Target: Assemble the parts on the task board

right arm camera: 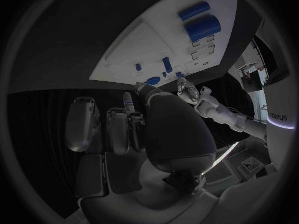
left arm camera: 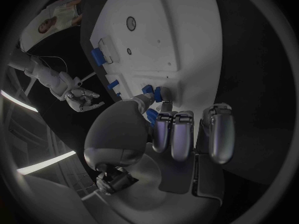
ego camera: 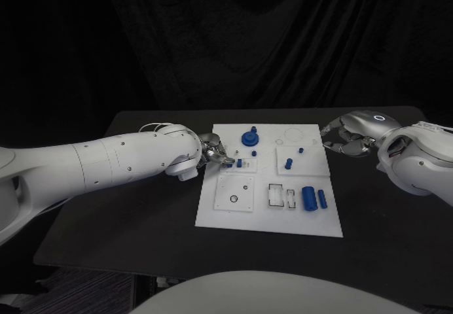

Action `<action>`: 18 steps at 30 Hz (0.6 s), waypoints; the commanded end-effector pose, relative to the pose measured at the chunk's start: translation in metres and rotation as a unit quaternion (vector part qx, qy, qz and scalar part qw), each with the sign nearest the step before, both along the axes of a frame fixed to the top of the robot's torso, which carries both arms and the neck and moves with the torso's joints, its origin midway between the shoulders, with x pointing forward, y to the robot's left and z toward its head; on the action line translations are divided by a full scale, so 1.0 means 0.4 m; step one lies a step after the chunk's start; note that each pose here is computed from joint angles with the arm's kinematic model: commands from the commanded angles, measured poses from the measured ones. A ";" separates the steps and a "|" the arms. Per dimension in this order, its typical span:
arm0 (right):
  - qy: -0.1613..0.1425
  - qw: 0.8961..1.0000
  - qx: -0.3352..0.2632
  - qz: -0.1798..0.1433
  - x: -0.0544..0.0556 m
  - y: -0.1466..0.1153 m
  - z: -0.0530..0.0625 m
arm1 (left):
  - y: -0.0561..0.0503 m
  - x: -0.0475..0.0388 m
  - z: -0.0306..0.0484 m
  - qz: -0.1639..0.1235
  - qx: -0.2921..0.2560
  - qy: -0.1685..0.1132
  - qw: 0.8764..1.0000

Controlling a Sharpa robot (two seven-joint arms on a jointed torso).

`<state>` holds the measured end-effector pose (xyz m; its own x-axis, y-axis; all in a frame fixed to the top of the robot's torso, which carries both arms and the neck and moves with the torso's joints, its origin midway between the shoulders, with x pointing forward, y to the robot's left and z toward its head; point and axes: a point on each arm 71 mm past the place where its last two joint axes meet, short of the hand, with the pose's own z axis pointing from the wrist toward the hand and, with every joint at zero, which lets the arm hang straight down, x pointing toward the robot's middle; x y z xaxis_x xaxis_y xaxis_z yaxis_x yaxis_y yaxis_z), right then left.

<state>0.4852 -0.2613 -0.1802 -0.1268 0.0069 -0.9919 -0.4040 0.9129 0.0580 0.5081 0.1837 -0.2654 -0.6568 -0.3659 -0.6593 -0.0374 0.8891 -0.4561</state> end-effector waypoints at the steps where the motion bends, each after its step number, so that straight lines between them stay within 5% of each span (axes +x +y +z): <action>1: 0.003 1.000 -0.003 -0.008 0.000 -0.004 -0.003 | -0.004 -0.012 -0.019 -0.011 0.002 0.018 1.000; 18: 0.003 1.000 -0.004 -0.008 0.000 -0.005 -0.004 | 0.010 -0.002 -0.016 0.002 -0.001 0.004 1.000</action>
<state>0.4852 -0.2620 -0.1804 -0.1288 0.0054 -0.9917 -0.4026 0.9136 0.0573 0.5095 0.1846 -0.2656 -0.6530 -0.3714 -0.6600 -0.0311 0.8840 -0.4665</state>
